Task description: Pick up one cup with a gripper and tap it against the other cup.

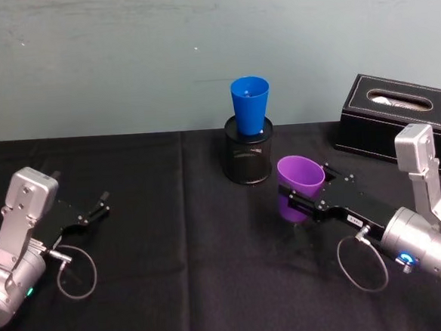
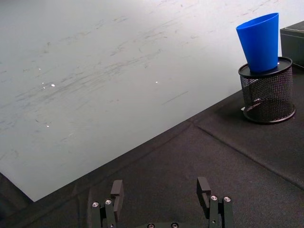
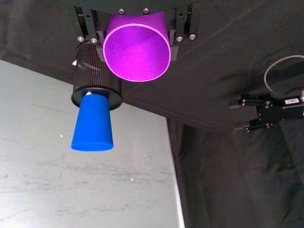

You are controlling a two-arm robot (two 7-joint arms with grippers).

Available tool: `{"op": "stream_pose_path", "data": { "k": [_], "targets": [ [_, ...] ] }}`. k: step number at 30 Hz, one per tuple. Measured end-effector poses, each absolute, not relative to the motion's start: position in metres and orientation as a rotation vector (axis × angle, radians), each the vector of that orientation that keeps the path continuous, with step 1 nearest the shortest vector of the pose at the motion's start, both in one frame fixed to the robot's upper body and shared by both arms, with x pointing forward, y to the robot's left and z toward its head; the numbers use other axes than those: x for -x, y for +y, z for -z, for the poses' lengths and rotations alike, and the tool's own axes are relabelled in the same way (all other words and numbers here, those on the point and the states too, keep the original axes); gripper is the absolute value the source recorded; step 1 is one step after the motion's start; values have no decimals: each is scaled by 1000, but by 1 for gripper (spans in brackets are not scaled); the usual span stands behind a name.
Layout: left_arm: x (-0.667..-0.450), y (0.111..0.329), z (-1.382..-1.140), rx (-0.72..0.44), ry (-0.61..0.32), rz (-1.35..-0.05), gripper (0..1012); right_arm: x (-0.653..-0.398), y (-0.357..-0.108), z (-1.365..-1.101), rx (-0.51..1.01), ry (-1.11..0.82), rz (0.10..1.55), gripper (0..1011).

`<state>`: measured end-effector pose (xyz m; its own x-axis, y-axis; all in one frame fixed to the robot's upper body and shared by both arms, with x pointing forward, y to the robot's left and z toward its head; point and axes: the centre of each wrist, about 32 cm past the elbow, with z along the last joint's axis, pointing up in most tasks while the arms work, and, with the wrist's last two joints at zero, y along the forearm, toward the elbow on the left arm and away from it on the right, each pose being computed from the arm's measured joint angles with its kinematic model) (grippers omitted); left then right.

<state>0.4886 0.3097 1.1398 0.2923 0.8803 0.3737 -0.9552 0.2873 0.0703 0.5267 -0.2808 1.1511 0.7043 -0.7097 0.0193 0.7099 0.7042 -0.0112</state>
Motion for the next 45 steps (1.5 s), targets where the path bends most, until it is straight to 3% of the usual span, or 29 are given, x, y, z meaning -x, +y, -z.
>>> {"op": "stream_pose_path", "data": {
  "k": [21, 45],
  "targets": [
    [-489, 310, -1140, -304, -285, -1248, 1011, -530, -276, -1130, 61, 5, 742, 733],
    [-489, 310, -1140, -304, -285, -1248, 1011, -530, -275, -1128, 71, -11, 735, 732]
  ]
}}
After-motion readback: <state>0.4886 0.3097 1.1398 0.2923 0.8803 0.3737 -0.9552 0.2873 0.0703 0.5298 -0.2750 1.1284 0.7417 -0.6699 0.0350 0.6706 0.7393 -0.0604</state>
